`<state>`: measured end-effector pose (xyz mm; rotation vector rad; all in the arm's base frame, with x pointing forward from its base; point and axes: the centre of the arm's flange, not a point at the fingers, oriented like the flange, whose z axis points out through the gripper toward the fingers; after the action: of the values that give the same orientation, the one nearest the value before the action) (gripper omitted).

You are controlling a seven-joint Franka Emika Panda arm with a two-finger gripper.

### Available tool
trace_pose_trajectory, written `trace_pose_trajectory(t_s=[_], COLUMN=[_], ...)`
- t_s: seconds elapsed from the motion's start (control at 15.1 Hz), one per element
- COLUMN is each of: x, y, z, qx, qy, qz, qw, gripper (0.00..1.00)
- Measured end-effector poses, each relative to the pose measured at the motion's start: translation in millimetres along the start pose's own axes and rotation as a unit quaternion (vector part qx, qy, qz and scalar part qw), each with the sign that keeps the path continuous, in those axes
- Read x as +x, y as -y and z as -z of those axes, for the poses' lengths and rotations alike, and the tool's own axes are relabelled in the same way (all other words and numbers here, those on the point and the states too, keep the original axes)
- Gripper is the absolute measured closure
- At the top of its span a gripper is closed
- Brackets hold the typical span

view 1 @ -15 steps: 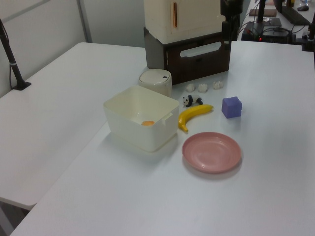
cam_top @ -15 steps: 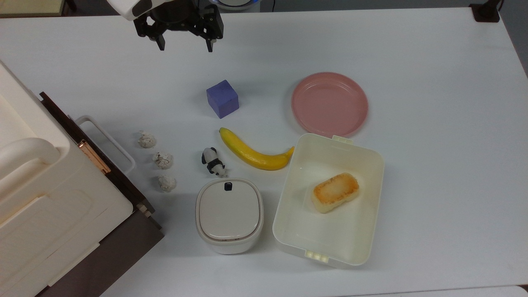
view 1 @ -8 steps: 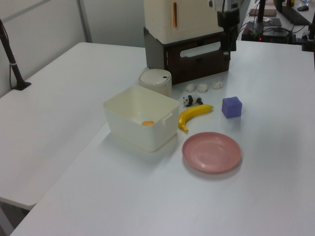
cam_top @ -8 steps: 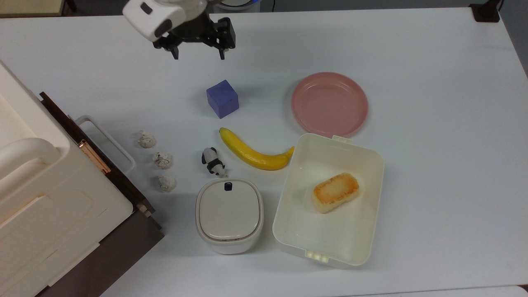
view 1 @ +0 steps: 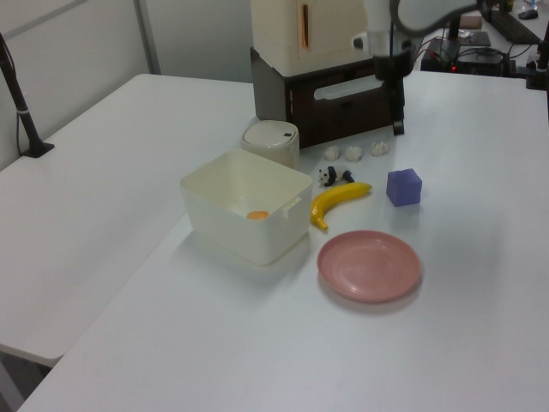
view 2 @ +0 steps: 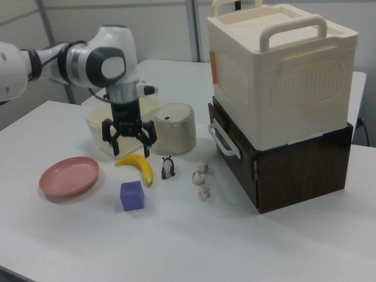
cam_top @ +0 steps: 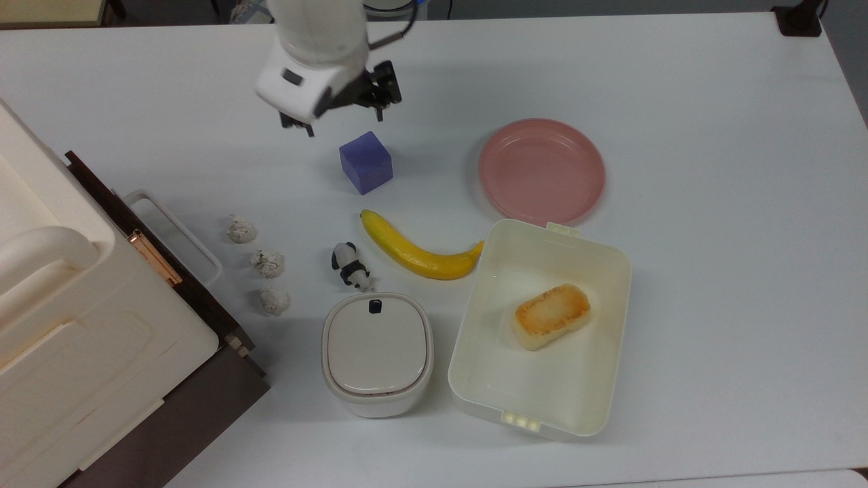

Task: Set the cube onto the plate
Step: 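Move the gripper over the purple cube and lower onto it, then close the gripper on the purple cube and lift it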

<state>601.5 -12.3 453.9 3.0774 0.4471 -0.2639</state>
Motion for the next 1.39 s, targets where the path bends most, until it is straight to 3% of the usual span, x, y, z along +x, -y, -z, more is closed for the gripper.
trace_pose_trajectory(t_s=[0.33,0.66,0.99,1.39], x=[8.6,3.9,2.5,5.0], y=[31.6,32.1,42.3,44.5], z=[-60.4,-76.0,-91.3,-95.2], qx=[-0.049,-0.048,-0.047,-0.049], qy=[0.000,0.009,0.014,0.008], qz=[0.078,0.133,0.145,0.148], qw=[0.9958,0.9899,0.9882,0.9877], gripper=[0.00,0.00,0.00,0.07])
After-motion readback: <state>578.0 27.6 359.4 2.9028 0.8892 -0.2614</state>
